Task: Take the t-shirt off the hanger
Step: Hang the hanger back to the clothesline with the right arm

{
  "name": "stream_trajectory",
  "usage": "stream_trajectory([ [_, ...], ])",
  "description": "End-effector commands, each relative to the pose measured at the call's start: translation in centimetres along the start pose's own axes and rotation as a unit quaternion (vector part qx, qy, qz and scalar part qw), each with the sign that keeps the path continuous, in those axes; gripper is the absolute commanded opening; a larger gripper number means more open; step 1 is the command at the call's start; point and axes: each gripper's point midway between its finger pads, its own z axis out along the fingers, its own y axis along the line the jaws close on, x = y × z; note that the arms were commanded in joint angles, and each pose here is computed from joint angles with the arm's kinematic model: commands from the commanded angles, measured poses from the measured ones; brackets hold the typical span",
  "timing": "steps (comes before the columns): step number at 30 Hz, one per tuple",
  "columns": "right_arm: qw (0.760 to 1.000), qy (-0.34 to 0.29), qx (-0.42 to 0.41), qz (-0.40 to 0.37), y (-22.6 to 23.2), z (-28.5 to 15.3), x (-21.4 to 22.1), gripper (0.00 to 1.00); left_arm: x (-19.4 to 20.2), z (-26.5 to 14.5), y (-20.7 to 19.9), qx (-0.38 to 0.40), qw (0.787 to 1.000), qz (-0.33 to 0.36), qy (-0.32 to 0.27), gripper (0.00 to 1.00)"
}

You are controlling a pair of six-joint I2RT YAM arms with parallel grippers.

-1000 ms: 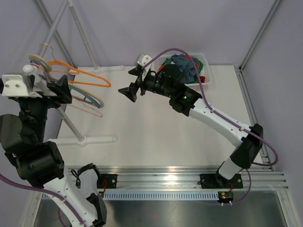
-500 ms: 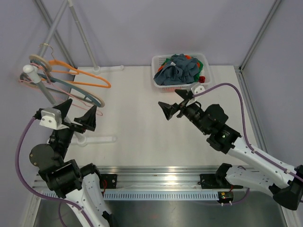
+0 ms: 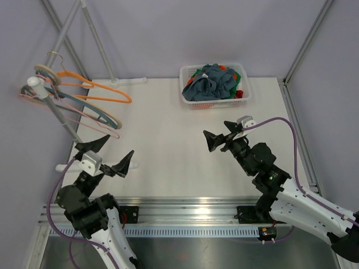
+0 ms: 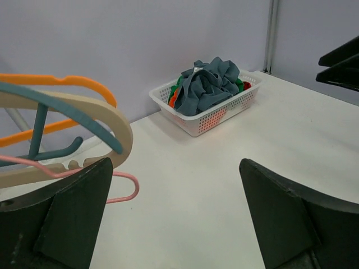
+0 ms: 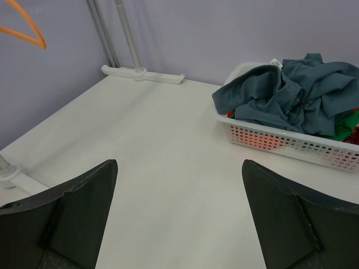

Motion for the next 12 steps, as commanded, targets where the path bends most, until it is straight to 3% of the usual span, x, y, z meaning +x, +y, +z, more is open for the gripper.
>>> stream_trajectory([
  [1,0.999,-0.043,0.024,0.018,-0.77,0.03,-2.22,0.99,-1.67,-0.69,-2.43,0.037,0.995,0.086,-0.025,0.99],
  [12,0.998,-0.048,0.035,0.021,-1.09,0.14,-2.91,1.00,-1.67,-1.19,-3.27,0.040,0.992,0.113,-0.024,0.99],
])
